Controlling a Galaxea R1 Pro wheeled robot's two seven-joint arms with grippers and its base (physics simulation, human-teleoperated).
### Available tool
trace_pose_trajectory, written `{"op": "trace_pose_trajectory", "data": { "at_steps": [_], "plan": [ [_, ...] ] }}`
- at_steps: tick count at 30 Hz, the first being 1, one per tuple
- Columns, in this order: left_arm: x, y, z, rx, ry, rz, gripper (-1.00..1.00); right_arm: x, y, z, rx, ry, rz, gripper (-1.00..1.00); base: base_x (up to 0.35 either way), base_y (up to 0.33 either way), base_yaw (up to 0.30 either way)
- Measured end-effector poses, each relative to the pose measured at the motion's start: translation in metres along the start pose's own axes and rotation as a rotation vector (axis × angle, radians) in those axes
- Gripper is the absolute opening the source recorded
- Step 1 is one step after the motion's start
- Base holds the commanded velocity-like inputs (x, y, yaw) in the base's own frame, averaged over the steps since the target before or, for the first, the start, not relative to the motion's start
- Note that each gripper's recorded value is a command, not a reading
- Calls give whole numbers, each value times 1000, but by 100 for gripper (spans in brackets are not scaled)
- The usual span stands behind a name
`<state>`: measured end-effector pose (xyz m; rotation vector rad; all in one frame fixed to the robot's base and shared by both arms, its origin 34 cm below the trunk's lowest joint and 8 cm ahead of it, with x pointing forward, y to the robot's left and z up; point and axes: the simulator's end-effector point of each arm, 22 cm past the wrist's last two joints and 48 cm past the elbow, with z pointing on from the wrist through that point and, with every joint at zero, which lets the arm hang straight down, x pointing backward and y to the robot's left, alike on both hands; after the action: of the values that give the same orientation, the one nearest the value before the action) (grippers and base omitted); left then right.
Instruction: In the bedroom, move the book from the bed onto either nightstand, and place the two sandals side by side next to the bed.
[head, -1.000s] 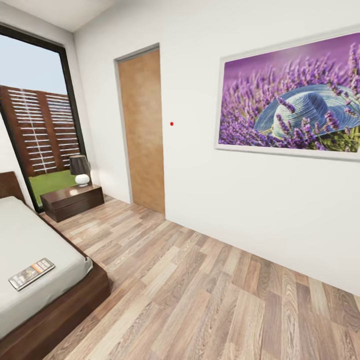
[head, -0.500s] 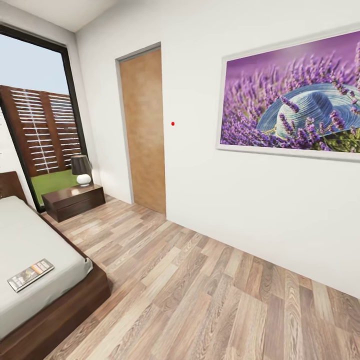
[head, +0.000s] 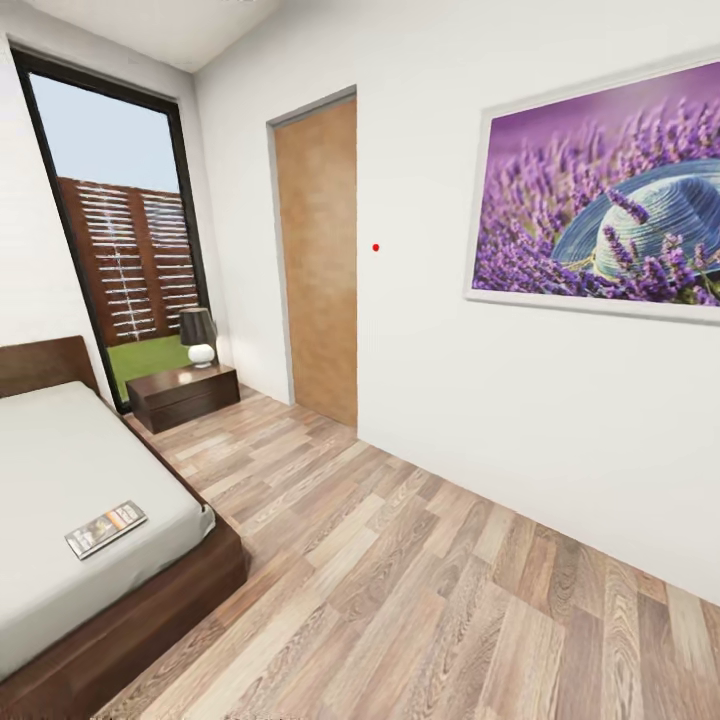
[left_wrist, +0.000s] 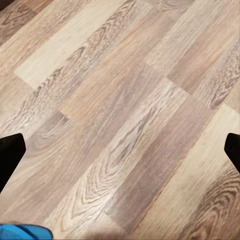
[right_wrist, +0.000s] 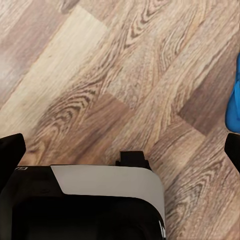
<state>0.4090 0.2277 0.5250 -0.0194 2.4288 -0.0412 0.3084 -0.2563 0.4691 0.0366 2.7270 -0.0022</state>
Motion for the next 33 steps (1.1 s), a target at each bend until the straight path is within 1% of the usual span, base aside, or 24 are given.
{"op": "trace_pose_trajectory", "data": {
  "at_steps": [8,18,33],
  "plan": [
    [0,-1,0,1,0,-1,100,0,0,0,0,0,0,100,1,-6,209],
    [0,-1,0,1,0,-1,100,0,0,0,0,0,0,100,54,-71,210],
    [0,-1,0,1,1,-1,100,0,0,0,0,0,0,100,4,-35,210]
  ]
}}
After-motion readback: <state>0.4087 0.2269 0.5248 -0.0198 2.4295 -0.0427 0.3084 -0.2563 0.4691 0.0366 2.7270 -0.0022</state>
